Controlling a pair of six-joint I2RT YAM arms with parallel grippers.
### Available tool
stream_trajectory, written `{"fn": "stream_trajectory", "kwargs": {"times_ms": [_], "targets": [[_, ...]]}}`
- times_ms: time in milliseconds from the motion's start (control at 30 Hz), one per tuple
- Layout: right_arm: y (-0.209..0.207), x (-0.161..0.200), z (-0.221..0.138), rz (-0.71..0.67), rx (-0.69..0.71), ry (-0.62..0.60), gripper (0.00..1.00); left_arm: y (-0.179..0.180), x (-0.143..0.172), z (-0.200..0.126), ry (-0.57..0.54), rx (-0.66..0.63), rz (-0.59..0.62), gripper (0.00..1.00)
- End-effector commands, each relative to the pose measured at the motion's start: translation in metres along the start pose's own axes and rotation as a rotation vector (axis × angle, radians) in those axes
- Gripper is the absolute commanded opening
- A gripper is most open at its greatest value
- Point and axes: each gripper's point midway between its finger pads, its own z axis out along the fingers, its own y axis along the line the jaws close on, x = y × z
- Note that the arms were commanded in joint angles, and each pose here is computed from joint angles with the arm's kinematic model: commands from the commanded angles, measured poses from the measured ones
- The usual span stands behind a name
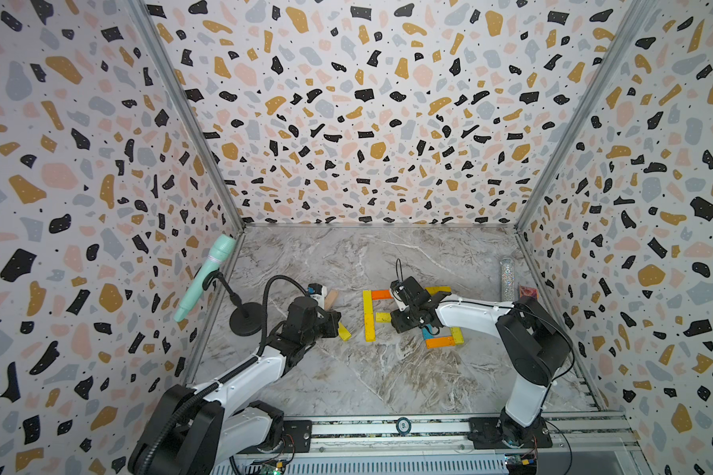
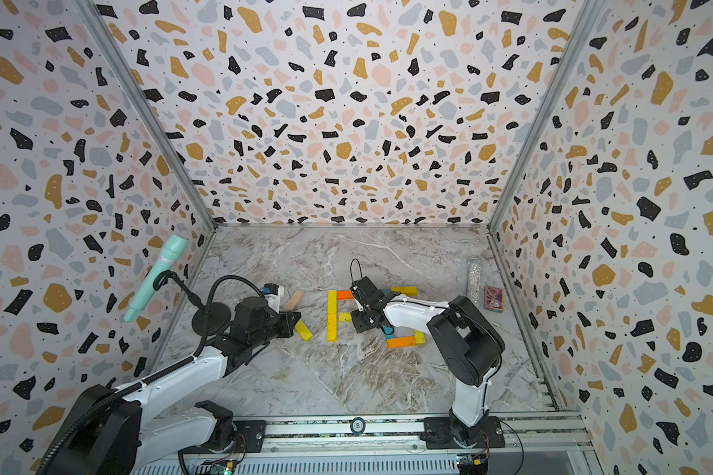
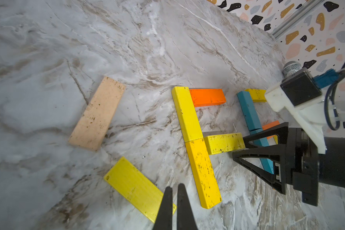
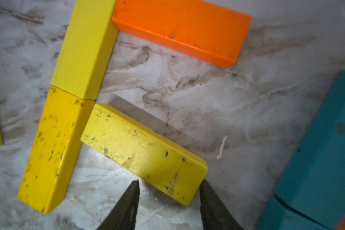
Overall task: Assemble the number 6 with building blocks
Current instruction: Assemble the building block at the center of the board.
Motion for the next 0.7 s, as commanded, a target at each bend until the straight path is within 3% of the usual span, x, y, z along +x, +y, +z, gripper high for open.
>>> {"fn": "stream_trajectory", "kwargs": {"times_ms": [0,667], "targets": [[0.001,-0.01,-0.008,-0.015,0.001,-0.017,0.52,-0.005,-0.007,0.003,-0.037,0.014,0.004,0.0],[-0.004,-0.012,0.0,-0.037,-0.005,-0.018,0.51,-0.008,0.005,0.034,0.028,-0.024,0.045,0.0]]}}
